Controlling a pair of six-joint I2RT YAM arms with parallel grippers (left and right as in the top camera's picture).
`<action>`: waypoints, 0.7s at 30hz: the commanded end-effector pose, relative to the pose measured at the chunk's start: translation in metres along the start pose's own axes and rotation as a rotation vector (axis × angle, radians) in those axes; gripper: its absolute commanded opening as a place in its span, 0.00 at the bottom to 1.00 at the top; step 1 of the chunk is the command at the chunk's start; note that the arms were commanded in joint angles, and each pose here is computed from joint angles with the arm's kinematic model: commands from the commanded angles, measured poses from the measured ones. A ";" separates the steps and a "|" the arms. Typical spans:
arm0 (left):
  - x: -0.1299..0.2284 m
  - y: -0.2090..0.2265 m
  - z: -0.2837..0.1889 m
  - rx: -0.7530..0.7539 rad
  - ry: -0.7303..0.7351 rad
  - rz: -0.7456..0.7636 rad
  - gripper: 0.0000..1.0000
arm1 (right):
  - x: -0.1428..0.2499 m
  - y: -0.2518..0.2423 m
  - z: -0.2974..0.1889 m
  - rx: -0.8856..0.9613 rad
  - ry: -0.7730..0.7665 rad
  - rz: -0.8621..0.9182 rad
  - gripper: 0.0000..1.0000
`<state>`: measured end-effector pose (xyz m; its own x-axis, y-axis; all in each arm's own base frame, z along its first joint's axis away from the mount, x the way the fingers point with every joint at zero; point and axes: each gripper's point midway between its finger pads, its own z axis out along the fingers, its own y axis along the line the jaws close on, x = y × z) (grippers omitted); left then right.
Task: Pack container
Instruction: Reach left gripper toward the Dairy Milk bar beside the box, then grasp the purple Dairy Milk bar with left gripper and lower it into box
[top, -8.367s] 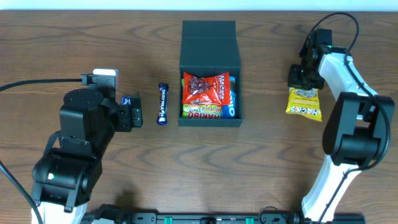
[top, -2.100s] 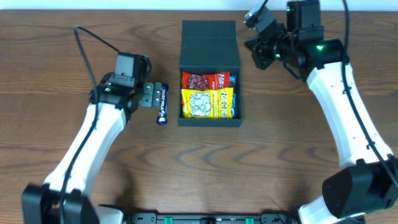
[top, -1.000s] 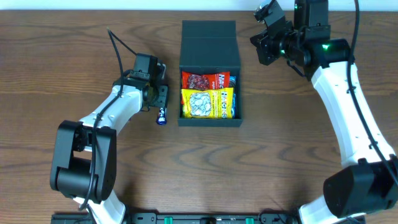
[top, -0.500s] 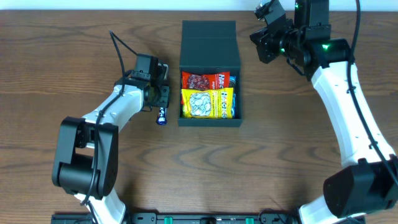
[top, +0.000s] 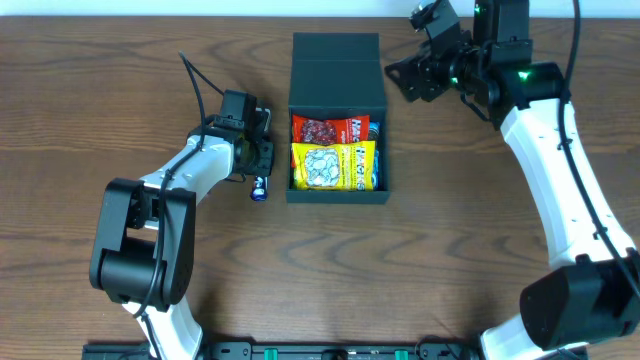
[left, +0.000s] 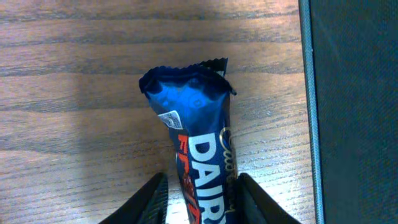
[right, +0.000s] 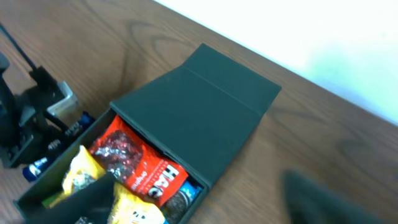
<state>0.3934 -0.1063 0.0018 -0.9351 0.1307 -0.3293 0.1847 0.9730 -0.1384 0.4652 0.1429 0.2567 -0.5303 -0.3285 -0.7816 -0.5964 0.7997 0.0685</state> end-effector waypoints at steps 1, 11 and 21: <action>-0.003 0.000 0.002 0.003 -0.001 -0.002 0.32 | -0.008 0.000 -0.009 0.000 -0.026 -0.004 0.99; -0.003 0.000 0.002 0.003 -0.002 -0.025 0.14 | -0.009 -0.002 -0.009 0.011 -0.030 -0.006 0.99; -0.058 0.010 -0.050 -0.108 -0.059 -0.022 0.10 | -0.011 -0.045 -0.041 0.104 -0.078 0.078 0.99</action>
<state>0.4094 -0.0992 0.0352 -0.9428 0.1087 -0.3151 0.1432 0.9857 -0.0885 0.4763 0.1074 0.2613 -0.5429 -0.2793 -0.7920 -0.5306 0.8451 0.0657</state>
